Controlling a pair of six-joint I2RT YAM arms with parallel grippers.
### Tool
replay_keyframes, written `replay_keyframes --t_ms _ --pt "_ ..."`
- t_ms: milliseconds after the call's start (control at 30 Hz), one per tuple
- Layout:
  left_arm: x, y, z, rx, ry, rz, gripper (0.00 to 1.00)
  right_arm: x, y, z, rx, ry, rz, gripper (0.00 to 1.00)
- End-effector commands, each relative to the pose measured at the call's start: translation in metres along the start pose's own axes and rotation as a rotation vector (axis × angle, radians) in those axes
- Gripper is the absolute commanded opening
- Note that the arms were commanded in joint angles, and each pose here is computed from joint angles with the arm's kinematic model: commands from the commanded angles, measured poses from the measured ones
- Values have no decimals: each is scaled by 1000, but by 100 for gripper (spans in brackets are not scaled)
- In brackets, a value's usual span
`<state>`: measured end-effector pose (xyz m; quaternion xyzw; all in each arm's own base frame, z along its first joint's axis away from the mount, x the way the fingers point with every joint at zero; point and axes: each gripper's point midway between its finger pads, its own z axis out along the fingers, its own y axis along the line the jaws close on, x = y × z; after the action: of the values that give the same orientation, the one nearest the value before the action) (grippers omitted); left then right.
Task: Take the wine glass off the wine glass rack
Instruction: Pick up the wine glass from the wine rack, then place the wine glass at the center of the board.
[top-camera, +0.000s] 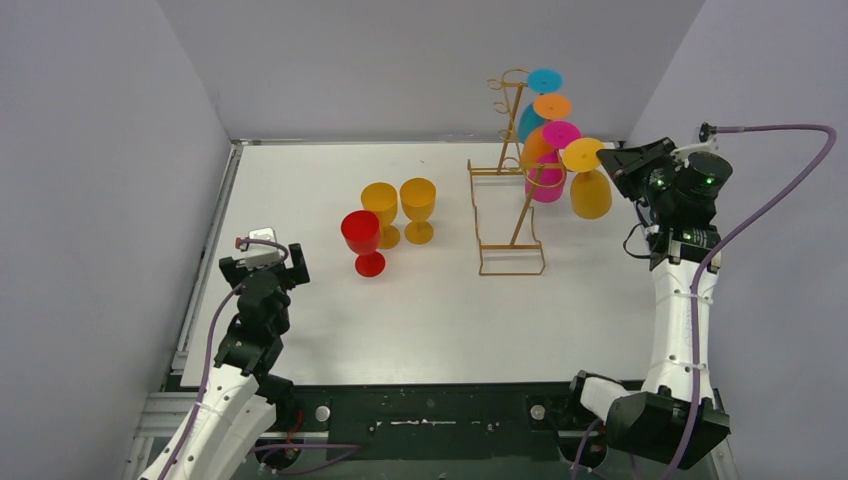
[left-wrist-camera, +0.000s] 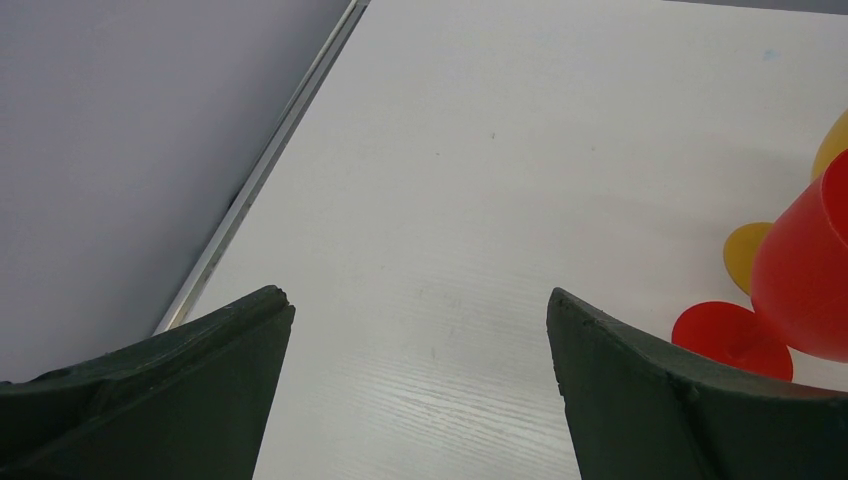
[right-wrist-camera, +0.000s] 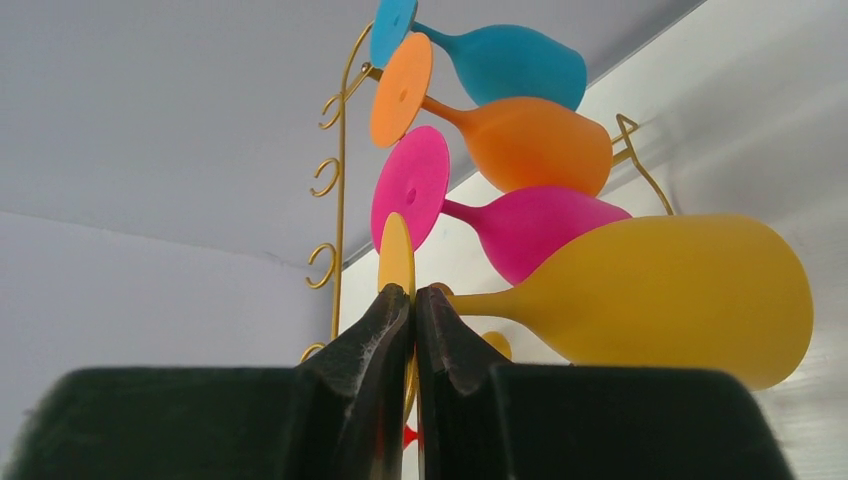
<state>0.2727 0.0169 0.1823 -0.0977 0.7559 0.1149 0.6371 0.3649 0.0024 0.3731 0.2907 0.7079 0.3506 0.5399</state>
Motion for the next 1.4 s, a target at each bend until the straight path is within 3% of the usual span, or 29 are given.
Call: replay_keyframes --t_ms 0,333,400,800,933,1100,1367 --pt "-13 1 0 -10 -44 -20 97 -21 13 -12 -17 -106 -52 0" --pt "-23 6 -3 -48 -43 -109 97 -28 6 -48 89 -211 -182 0" --pt "-30 -6 -8 25 -12 -120 92 -24 2 -56 115 -217 -193 0" --pt "-85 -87 -75 598 123 -188 89 24 -2 -112 104 -216 -196 0" --pt "-84 -122 -105 850 175 -221 84 44 3 -117 51 -141 -206 0" --pt "-67 -166 -165 1285 319 -271 81 90 15 -119 -114 67 -229 0" --pt "-41 -178 -217 1504 363 -363 80 166 17 -146 -385 297 -304 0"
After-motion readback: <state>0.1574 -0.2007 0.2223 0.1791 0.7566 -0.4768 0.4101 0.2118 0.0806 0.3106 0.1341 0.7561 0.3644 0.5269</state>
